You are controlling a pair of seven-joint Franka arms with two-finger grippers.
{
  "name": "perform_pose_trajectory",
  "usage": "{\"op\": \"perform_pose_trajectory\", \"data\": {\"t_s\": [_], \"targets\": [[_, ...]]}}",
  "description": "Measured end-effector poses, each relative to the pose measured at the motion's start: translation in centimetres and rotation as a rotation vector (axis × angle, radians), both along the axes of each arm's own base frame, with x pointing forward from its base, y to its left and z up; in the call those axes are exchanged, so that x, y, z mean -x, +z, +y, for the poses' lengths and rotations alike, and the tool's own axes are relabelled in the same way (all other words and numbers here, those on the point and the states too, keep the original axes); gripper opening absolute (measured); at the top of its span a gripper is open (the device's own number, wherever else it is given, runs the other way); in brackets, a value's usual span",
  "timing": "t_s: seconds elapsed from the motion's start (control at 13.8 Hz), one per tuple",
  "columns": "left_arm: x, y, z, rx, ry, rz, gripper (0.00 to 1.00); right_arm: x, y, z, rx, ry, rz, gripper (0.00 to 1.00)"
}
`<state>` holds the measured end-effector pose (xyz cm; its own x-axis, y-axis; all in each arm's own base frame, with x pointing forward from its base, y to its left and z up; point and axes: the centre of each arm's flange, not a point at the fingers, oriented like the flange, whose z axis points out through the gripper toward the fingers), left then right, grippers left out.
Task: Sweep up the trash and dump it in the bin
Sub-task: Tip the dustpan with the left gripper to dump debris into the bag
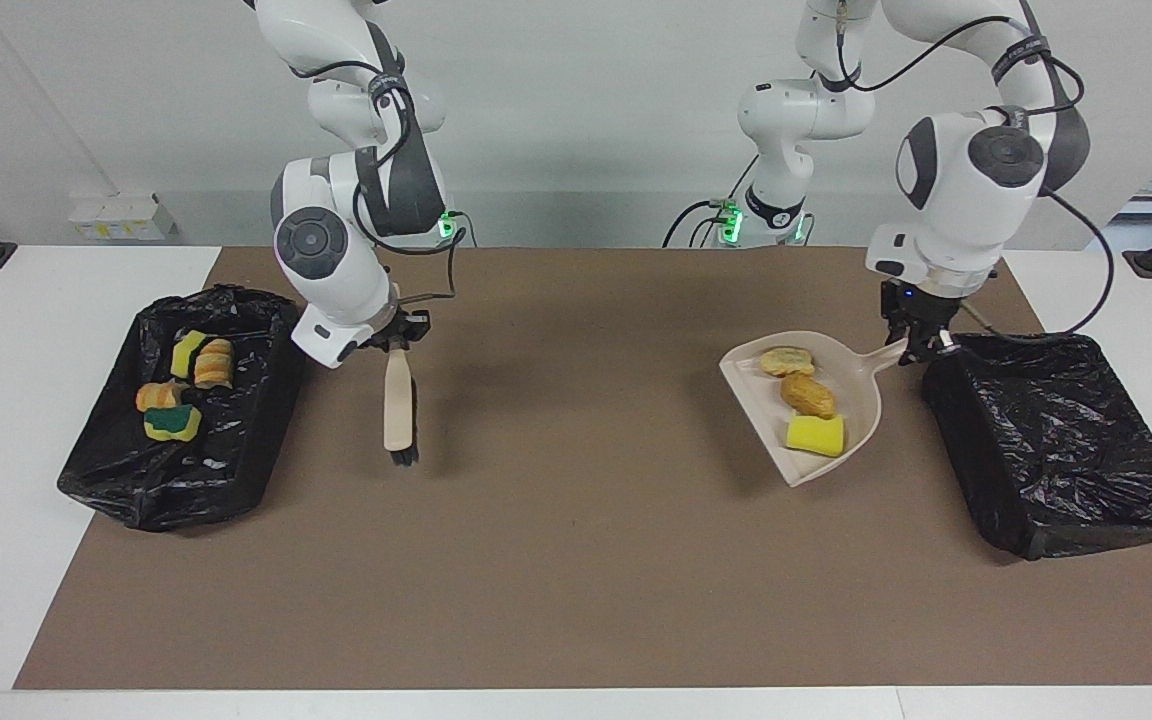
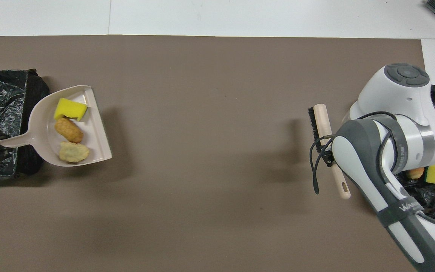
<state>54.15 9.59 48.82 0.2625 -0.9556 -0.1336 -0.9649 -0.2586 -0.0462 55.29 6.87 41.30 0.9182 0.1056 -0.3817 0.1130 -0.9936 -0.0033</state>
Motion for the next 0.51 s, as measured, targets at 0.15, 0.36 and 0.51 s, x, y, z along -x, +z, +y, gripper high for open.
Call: {"op": "perform_pose_trajectory", "data": {"t_s": [0.15,0.36,0.51], "targets": [[0.6,1.6,6.1,-0.011,0.007,-0.03,0.32,0.8,0.9,0.0,0.007,0.002,0.022,0.26],[0.7,3.8,12.6,-0.042,-0.027,-0.085,0.32,1.9,2.0,0.1,0.016,0.005,0.02,0.26],[-0.3,5.7,16.3,-0.08,-0.088,-0.111,0.32,3.1,2.1,0.1,0.023,0.006,0.024,0.26]]}}
